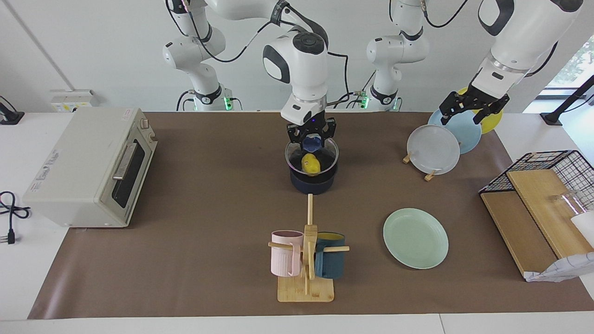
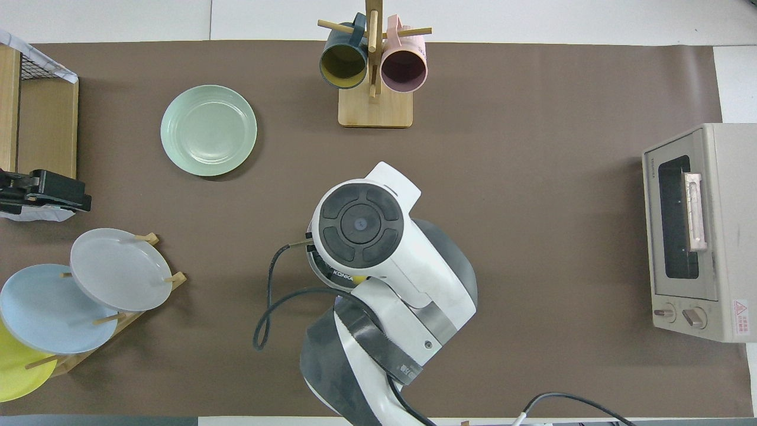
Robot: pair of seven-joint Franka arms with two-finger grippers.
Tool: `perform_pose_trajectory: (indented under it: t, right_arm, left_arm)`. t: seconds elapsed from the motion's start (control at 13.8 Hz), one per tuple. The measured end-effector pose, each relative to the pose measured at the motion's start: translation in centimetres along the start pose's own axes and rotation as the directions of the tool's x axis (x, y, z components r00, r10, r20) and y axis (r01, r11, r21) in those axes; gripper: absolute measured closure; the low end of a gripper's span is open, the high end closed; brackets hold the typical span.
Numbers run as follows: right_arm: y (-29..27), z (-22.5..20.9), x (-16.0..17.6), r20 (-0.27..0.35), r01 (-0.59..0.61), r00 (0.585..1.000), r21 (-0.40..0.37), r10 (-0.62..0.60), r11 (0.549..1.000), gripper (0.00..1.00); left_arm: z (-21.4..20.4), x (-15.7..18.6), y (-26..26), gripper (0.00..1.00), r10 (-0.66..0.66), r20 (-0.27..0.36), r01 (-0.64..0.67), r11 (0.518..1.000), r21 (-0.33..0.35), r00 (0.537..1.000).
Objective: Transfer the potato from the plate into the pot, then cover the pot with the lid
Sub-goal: 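Lower the glass lid onto the pot with the right gripper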
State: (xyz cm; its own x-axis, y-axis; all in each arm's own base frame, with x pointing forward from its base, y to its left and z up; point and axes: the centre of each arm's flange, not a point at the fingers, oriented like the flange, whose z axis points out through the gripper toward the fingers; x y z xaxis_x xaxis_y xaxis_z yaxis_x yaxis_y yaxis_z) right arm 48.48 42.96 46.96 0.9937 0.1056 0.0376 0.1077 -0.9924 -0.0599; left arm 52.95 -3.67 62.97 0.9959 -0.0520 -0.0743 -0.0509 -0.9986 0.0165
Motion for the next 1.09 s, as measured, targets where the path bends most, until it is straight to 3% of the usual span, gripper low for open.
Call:
perform_pose_trajectory:
  t: [0.15,0.58,1.09]
  right_arm:
    - [-0.4,0.8,-0.3,0.006,0.005,1.000,-0.006,-0.005,1.000,0.33]
    - [-0.1,3.7,0.0,0.011,0.029,1.000,-0.074,-0.029,0.997,0.33]
    - [-0.1,5.0,-0.4,0.004,-0.001,1.000,-0.070,0.002,0.998,0.33]
  left_arm:
    - [-1.3,0.1,0.1,0.00,0.003,-0.005,-0.003,1.000,-0.001,1.000]
    - [0.6,0.6,0.3,0.00,0.021,0.011,-0.021,1.000,-0.001,1.000]
    - [0.0,0.5,0.2,0.00,0.022,0.008,-0.022,1.000,0.008,1.000]
